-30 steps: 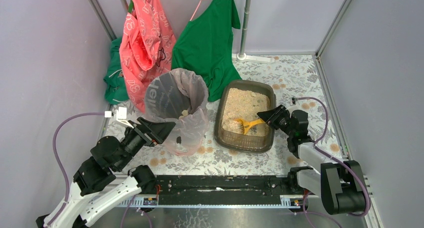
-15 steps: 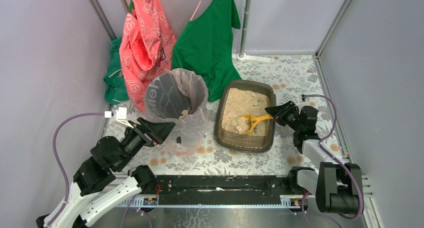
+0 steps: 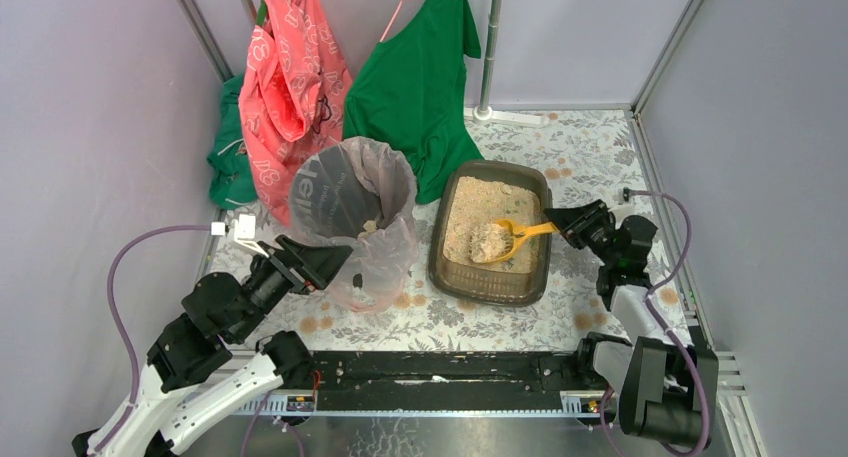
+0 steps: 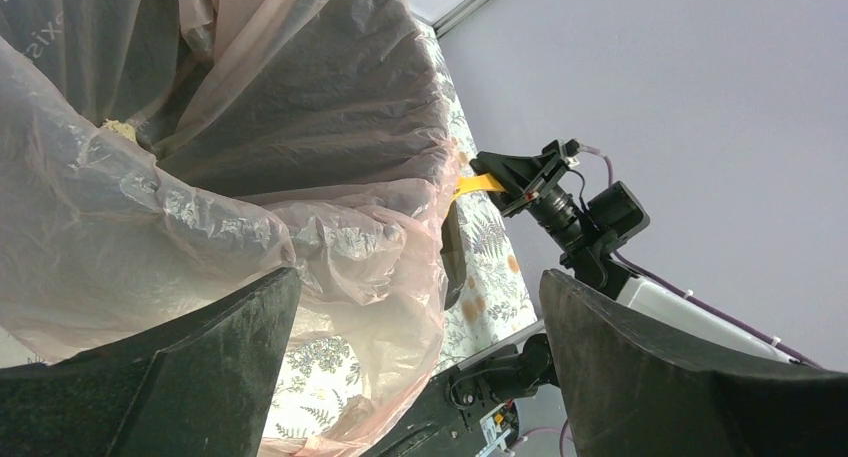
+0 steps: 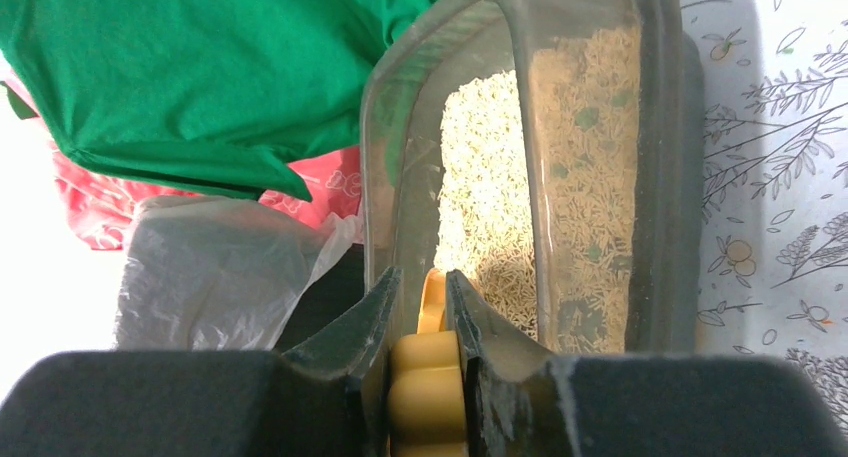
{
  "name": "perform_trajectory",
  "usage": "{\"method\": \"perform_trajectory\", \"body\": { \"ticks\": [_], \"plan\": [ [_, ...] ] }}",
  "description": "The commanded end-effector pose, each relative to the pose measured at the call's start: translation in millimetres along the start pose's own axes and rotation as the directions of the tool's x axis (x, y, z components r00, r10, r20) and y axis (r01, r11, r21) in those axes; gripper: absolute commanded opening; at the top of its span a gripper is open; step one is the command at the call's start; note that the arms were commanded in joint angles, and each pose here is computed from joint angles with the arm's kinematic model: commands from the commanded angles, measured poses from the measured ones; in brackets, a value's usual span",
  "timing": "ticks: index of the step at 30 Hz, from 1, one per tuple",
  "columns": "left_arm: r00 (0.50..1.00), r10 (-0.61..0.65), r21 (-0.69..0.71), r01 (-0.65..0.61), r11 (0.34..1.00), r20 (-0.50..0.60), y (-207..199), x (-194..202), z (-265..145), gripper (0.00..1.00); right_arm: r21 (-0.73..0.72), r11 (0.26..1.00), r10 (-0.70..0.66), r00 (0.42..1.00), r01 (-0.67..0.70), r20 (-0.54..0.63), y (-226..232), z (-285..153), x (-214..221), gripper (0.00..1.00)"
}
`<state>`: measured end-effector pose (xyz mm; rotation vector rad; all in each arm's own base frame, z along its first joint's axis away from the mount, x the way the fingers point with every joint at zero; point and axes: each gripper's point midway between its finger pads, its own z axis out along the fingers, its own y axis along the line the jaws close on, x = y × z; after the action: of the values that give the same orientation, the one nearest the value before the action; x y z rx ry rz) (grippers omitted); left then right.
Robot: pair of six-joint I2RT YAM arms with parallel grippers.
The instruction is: Clean the litter box
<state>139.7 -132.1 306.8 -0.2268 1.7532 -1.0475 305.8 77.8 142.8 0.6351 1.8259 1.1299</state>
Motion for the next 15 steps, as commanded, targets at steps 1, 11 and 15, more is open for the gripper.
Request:
{"method": "perform_trajectory", "body": {
  "ticks": [1, 11, 15],
  "plan": [
    [1.0, 0.005, 0.03, -0.005, 1.0, -0.006, -7, 1, 5, 0.97, -0.07, 0.997, -0.007, 0.999, 0.009, 0.033, 18, -14, -19, 0.0],
    [1.0, 0.002, 0.034, -0.002, 0.999, -0.011, -9, 2, 7, 0.97, -0.13, 0.989, 0.073, 0.994, -0.063, 0.078, 10, -36, -28, 0.0],
    [1.0, 0.008, 0.037, -0.007, 0.999, -0.018, -11, 2, 7, 0.97, -0.163, 0.984, 0.091, 0.992, -0.077, 0.082, 14, -41, -32, 0.0]
  ]
}}
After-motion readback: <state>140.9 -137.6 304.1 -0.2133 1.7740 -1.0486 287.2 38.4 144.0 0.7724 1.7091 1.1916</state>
